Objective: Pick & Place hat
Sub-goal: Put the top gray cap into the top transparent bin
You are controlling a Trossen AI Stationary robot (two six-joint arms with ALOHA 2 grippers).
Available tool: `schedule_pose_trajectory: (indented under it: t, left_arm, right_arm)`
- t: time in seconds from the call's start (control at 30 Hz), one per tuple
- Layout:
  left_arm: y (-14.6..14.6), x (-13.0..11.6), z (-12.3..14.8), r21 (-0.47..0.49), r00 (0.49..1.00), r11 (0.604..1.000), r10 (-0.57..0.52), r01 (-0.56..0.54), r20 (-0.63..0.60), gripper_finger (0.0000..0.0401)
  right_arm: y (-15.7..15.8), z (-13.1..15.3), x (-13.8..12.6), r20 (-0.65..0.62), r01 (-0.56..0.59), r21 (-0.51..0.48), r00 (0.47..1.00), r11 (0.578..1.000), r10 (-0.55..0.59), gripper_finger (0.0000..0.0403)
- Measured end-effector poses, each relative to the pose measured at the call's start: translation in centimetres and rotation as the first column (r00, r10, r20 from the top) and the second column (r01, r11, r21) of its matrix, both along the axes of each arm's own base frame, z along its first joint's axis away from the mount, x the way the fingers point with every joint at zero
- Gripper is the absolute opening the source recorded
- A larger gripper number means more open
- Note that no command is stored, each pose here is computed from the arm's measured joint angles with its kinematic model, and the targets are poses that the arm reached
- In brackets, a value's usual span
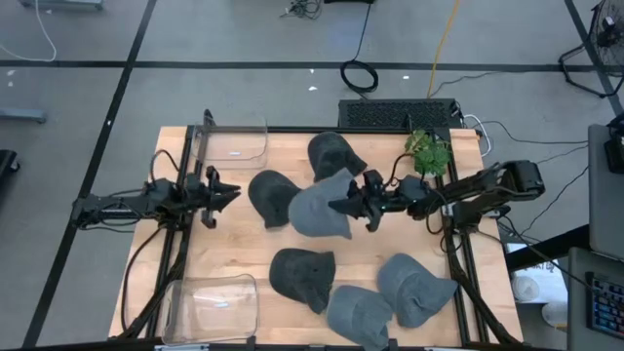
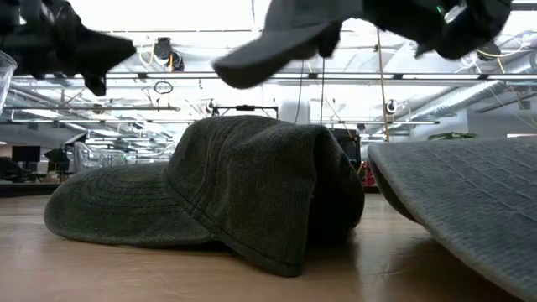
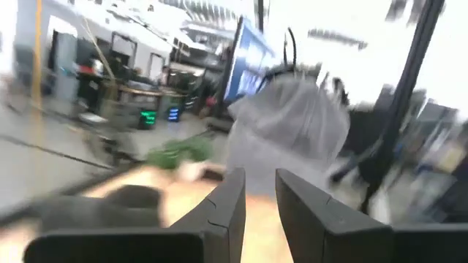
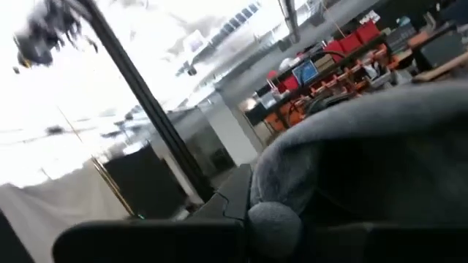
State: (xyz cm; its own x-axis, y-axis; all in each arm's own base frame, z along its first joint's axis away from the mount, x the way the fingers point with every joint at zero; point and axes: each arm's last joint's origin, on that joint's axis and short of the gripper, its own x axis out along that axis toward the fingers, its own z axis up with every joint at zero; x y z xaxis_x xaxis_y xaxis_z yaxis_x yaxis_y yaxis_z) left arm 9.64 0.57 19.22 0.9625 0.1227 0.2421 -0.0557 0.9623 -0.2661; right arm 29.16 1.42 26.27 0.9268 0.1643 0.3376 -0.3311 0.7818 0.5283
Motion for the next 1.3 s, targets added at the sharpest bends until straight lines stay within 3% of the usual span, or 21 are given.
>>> schedule_pose_trajectory:
  t: [0.1,0.23,0.33,0.5,0.6,0.73,0.87,1.03,1.3]
  left_arm:
    - [-0.1,-0.2,0.7,-0.159,0.994,0.985,-0.055,0.070,0.094,0.0086]
    - [0.0,-0.2,0.7,-0.268,0.991,0.958,-0.069,0.099,0.119,0.0086]
    - [0.1,0.1,0.4,-0.460,0.990,0.881,-0.062,0.114,0.126,0.0086]
    - [0.1,1.0,-0.3,-0.594,0.991,0.793,-0.112,0.135,0.076,0.0124]
    - [0.1,1.6,-0.3,-0.619,0.991,0.774,-0.111,0.134,0.076,0.0179]
    - [0.1,2.4,0.0,-0.607,0.988,0.779,-0.117,0.157,0.105,0.0254]
    - [-0.2,3.4,-0.7,-0.649,0.982,0.740,-0.176,0.176,0.066,0.0297]
    - [-0.3,4.3,-0.9,-0.647,0.987,0.748,-0.146,0.152,0.063,0.0306]
    - [-0.3,6.1,0.8,-0.591,0.987,0.791,-0.146,0.158,0.067,0.0286]
  right_arm:
    - [0.6,1.3,1.1,-0.003,0.028,-0.123,1.000,0.992,-0.028,0.0021]
    - [1.1,2.8,1.7,0.046,0.110,-0.246,0.994,0.963,-0.102,0.0021]
    - [1.2,2.9,1.8,0.057,0.181,-0.316,0.983,0.931,-0.172,0.0021]
    - [1.0,2.8,1.9,0.068,0.238,-0.369,0.971,0.898,-0.229,0.0021]
    - [0.9,2.6,2.1,0.073,0.304,-0.392,0.951,0.868,-0.300,0.0021]
    - [0.7,2.7,2.6,0.100,0.354,-0.415,0.933,0.838,-0.345,0.0021]
    - [0.7,3.2,4.4,0.119,0.367,-0.441,0.929,0.819,-0.352,0.0021]
    - [0.9,3.8,6.9,0.156,0.389,-0.478,0.920,0.787,-0.360,0.0021]
    - [1.1,3.9,10.1,0.173,0.398,-0.483,0.916,0.779,-0.361,0.0021]
